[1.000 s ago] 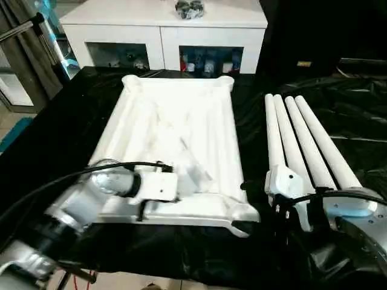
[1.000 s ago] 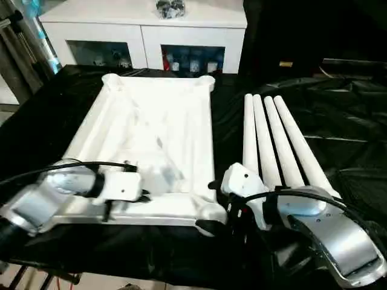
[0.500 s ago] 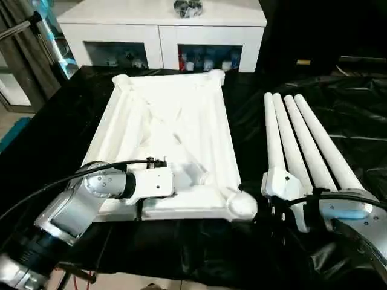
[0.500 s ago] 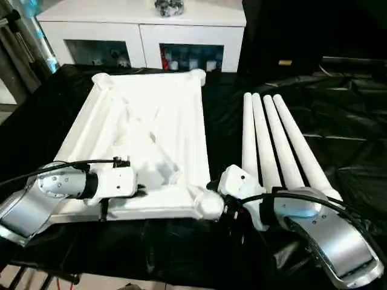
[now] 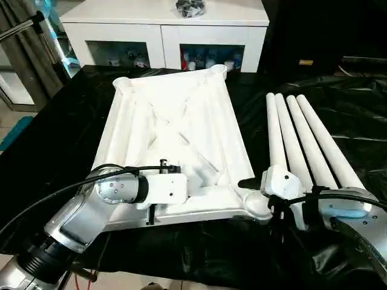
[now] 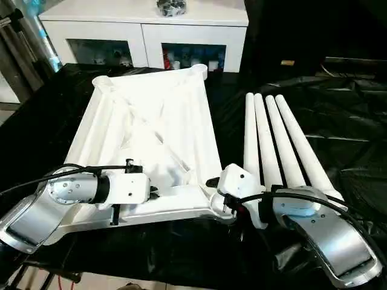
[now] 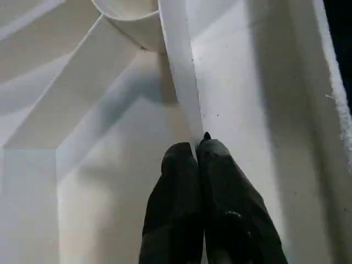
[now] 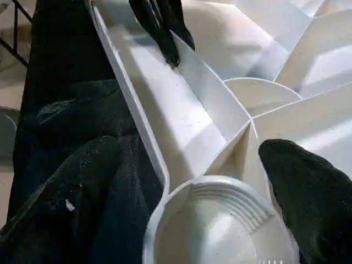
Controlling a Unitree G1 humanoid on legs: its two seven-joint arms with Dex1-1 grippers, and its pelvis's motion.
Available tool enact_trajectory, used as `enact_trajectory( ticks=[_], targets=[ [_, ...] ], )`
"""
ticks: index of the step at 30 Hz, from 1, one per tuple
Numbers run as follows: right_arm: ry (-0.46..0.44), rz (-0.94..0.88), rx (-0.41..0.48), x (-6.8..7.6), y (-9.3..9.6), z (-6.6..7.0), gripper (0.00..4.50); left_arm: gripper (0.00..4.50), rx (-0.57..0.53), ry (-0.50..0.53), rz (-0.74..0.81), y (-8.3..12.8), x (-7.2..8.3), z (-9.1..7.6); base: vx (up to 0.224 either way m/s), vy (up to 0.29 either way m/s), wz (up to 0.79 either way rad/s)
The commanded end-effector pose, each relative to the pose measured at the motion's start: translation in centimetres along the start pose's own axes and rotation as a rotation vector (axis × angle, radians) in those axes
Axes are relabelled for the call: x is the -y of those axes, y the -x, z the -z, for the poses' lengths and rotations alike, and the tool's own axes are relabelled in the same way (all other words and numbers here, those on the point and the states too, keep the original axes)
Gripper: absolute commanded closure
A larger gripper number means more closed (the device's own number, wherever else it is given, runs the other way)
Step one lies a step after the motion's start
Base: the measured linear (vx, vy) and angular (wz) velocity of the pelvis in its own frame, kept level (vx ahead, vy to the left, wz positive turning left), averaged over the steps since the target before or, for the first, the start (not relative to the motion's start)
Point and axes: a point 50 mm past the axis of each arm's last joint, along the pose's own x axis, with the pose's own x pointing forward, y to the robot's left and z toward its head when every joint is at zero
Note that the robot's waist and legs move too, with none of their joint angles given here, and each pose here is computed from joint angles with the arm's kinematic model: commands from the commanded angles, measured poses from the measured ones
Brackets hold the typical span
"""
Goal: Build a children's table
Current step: Move table base
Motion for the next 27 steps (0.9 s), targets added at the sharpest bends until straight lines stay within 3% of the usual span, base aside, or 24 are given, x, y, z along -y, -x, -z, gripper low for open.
enact_trajectory(
  ticks=[1,8,17,27],
  targets=[
    [-0.009,-0.006,-0.001,-0.3,-0.3,0.3,0.00,4.47,-0.022,-0.129,-0.140,2.4,-2.7,-1.5,0.000,0.000,0.00],
    [-0.026,0.005,0.023,-0.7,-1.1,0.4,0.00,4.47,-0.122,-0.165,-0.134,4.3,-3.8,-0.6,0.000,0.000,0.00],
    [-0.042,0.022,0.050,-1.1,-2.3,0.5,0.00,4.47,-0.168,-0.177,-0.115,5.4,-4.5,0.0,0.000,0.000,0.00],
    [-0.024,0.042,0.043,-0.8,-2.1,0.5,0.00,4.47,-0.118,-0.036,-0.206,3.0,-5.0,2.8,0.000,0.000,0.00]
  ],
)
